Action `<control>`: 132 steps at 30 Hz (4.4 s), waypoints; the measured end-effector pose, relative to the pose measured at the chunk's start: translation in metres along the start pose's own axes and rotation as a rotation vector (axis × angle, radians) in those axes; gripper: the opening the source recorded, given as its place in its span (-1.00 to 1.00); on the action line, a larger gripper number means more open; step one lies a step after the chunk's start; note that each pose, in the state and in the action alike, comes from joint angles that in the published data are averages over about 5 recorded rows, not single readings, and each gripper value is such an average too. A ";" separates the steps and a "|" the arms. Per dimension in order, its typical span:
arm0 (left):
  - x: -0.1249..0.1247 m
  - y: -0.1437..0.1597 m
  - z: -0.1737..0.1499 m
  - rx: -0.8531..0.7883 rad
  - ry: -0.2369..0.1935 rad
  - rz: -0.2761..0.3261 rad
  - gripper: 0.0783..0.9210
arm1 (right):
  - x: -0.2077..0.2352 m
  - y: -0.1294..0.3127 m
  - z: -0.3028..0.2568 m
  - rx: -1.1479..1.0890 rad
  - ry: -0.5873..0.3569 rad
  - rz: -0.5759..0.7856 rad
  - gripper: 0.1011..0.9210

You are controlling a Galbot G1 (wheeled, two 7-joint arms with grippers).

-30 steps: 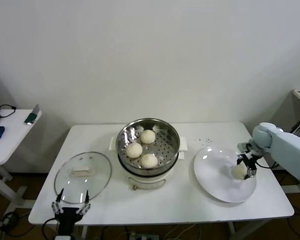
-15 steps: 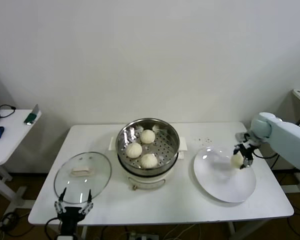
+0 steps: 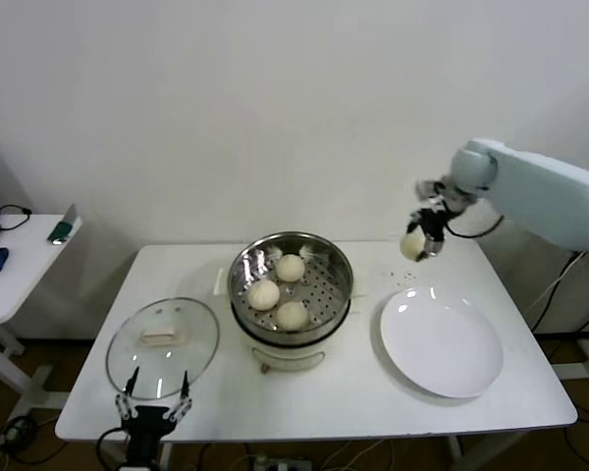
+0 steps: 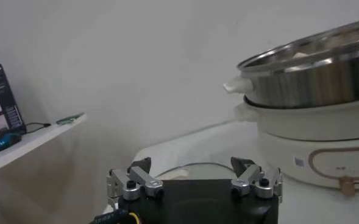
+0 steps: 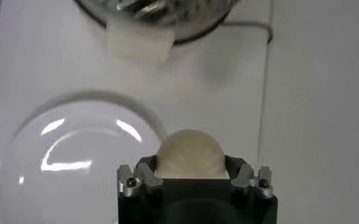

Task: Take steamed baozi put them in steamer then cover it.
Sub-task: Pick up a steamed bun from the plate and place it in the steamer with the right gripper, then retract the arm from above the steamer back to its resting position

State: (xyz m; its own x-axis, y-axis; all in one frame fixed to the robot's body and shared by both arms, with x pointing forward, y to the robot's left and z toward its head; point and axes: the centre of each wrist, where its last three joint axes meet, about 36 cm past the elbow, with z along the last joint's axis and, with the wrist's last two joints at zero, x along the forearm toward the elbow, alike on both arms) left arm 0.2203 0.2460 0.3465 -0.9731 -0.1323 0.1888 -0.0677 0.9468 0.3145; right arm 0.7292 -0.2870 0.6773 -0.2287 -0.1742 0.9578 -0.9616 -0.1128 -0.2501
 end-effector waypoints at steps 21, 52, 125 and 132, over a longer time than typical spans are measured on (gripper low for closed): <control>-0.002 0.002 0.000 0.020 -0.014 0.017 0.77 | -0.045 0.019 -0.163 0.034 -0.102 -0.090 0.55; -0.021 0.011 -0.002 0.032 -0.020 -0.009 0.77 | -0.109 0.025 -0.162 0.009 -0.057 -0.144 0.76; -0.063 0.006 -0.001 -1.266 -0.057 -0.099 0.77 | -0.211 0.406 0.089 -1.036 -0.902 1.064 0.76; -0.094 0.007 0.027 -1.392 -0.032 -0.095 0.77 | -0.213 0.419 0.099 -1.041 -0.864 1.067 0.76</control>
State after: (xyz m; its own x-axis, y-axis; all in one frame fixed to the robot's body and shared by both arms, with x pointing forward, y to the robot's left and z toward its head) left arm 0.3050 0.2724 0.3060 -0.9830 -0.1541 0.0997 0.1207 -0.1336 0.9837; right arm 0.3904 -0.3942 0.3547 -0.9758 -0.2186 0.0078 -0.2173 0.9643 -0.1516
